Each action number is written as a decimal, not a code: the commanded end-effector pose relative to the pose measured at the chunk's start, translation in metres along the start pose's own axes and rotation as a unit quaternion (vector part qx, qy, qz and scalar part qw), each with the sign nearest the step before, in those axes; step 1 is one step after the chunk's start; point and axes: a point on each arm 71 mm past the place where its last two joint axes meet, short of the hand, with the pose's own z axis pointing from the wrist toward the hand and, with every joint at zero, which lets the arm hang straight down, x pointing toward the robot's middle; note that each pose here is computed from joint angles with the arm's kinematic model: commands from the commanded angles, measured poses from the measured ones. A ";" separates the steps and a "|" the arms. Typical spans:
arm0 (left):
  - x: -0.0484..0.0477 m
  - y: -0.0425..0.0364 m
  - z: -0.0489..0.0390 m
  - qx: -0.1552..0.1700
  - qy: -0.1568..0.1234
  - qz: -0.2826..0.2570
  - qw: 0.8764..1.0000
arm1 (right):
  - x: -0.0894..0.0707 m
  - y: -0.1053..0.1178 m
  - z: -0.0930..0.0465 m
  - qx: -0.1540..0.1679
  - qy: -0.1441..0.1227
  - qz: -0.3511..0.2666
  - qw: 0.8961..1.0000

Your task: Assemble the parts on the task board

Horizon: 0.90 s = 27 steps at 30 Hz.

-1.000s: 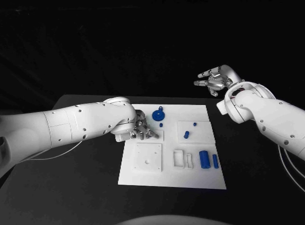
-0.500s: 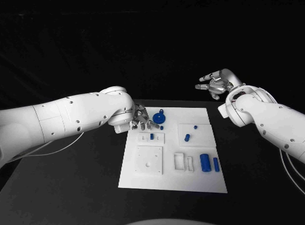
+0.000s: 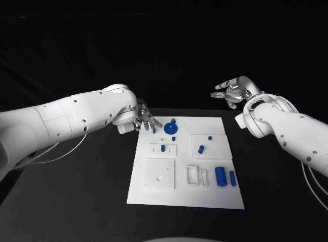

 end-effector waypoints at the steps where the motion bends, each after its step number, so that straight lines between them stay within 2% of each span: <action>1: -0.0075 0.0014 0.0031 -0.004 0.004 -0.001 1.000 | 0.000 0.000 0.000 0.001 0.005 0.002 1.000; 10: -0.0202 0.0027 0.0136 -0.022 -0.016 -0.002 1.000 | 0.000 0.001 -0.001 -0.001 0.006 0.003 1.000; 19: -0.0246 0.0056 0.0225 -0.036 -0.016 0.001 0.999 | 0.001 0.003 -0.002 -0.003 0.006 0.004 1.000; 27: -0.0232 0.0073 0.0279 -0.045 -0.013 0.021 0.999 | 0.002 0.005 -0.001 -0.004 0.007 0.005 1.000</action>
